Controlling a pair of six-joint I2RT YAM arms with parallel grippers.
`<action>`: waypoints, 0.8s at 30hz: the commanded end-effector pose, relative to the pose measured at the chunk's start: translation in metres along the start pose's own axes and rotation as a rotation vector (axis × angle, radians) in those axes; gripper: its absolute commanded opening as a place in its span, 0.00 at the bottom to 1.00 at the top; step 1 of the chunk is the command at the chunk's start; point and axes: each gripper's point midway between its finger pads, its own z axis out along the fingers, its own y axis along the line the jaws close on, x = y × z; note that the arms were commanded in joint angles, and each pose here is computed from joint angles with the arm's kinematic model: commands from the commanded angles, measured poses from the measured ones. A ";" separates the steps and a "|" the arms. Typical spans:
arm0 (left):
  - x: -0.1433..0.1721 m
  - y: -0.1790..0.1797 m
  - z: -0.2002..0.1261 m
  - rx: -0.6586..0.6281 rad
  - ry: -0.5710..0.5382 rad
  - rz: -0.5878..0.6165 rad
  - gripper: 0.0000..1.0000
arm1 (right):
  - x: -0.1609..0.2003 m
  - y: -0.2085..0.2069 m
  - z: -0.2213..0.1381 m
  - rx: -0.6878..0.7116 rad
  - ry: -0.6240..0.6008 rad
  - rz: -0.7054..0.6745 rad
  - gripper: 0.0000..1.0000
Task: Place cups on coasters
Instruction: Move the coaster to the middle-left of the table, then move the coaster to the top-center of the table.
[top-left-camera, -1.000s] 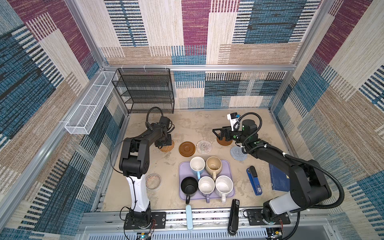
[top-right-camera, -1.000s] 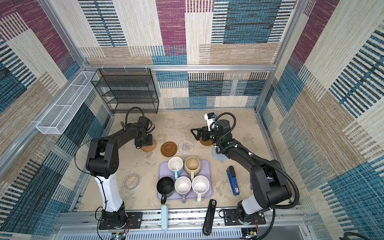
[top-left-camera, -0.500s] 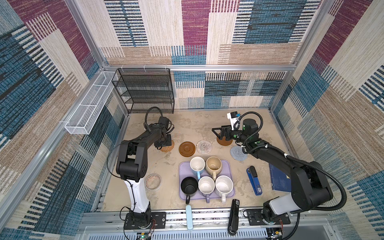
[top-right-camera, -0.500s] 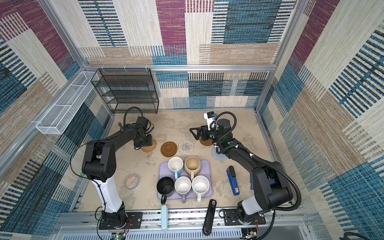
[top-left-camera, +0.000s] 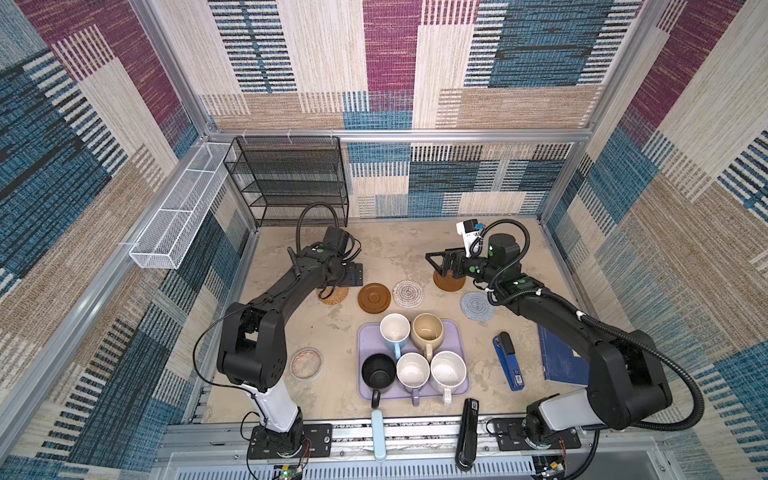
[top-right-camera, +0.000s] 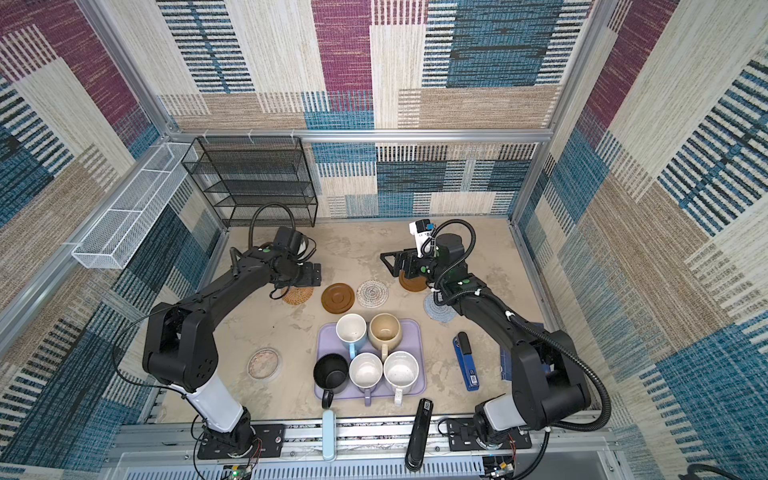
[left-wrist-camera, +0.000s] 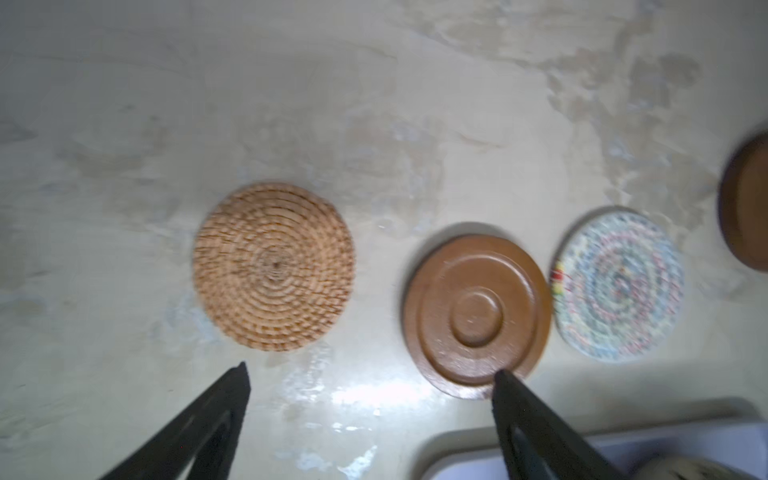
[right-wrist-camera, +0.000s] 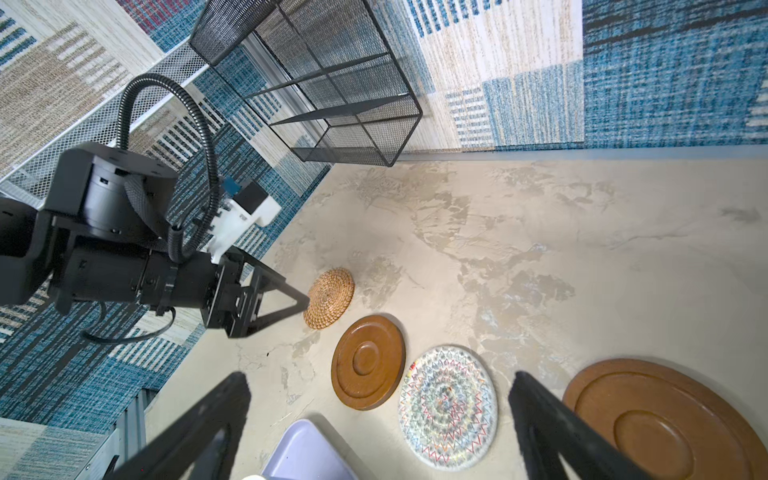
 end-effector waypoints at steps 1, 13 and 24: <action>0.014 -0.032 0.000 0.122 0.043 0.044 0.98 | 0.003 0.021 -0.003 -0.109 0.038 -0.024 1.00; 0.027 -0.046 0.038 0.051 0.118 0.095 0.90 | 0.015 0.022 0.001 -0.137 0.090 0.002 1.00; 0.025 -0.055 0.064 0.010 0.161 0.116 0.78 | 0.038 -0.023 0.014 0.044 0.122 0.058 1.00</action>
